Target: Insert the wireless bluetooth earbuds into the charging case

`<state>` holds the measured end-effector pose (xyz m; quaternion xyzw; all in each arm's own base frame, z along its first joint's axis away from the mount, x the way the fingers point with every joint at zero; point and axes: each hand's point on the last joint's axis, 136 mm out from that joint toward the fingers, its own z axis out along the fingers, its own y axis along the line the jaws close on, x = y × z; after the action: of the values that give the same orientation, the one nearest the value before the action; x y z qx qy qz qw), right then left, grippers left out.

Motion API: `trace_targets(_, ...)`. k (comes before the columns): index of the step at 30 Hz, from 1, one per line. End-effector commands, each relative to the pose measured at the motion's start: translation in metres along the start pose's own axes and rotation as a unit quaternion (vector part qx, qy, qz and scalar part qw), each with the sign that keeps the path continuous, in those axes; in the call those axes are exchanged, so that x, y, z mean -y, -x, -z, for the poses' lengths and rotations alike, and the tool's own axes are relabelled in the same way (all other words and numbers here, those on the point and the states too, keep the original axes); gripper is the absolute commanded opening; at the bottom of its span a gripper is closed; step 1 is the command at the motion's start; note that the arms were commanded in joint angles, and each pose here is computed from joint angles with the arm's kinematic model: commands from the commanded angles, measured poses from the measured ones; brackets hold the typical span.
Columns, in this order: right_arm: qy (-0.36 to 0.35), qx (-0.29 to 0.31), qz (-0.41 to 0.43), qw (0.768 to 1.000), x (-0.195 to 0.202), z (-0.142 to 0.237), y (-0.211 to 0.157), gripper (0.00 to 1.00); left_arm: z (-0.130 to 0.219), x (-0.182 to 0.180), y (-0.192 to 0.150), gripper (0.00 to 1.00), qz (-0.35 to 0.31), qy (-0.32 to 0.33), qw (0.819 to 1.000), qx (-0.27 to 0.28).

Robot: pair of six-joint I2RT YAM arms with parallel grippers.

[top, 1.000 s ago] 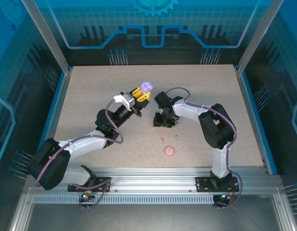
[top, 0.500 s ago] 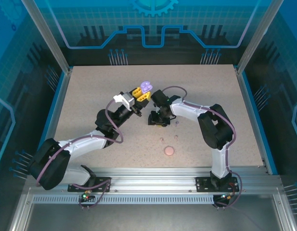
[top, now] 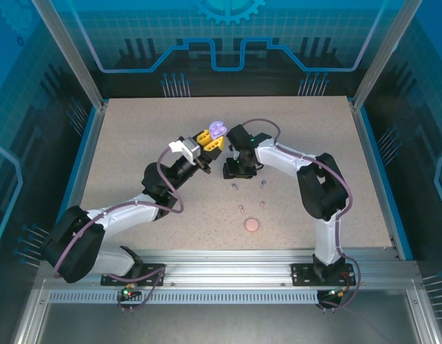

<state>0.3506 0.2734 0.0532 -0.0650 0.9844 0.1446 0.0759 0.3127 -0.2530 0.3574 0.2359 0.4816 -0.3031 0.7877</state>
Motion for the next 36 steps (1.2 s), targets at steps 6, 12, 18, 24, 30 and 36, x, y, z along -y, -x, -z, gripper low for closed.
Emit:
trace_targets(6, -0.034, -0.057, 0.083, 0.994, 0.008, -0.018, -0.020, 0.44, -0.004, -0.006, 0.018, 0.00, -0.007, 0.010, 1.000, 0.024)
trace_targets(12, -0.054, -0.066, 0.104, 0.991, 0.007, -0.028, -0.023, 0.43, -0.004, -0.006, 0.017, 0.00, -0.006, 0.011, 1.000, 0.025)
trace_targets(18, -0.079, -0.074, 0.119, 0.987, 0.009, -0.035, -0.027, 0.40, -0.004, -0.006, 0.017, 0.00, -0.005, 0.011, 1.000, 0.024)
trace_targets(24, -0.102, -0.078, 0.128, 0.983, 0.012, -0.042, -0.030, 0.38, -0.004, -0.006, 0.017, 0.00, -0.004, 0.011, 1.000, 0.023)
trace_targets(30, -0.114, -0.083, 0.135, 0.981, 0.014, -0.045, -0.031, 0.34, -0.004, -0.007, 0.016, 0.00, -0.004, 0.011, 1.000, 0.022)
trace_targets(36, -0.112, -0.083, 0.135, 0.981, 0.014, -0.043, -0.033, 0.22, -0.005, -0.007, 0.017, 0.00, -0.003, 0.012, 1.000, 0.023)
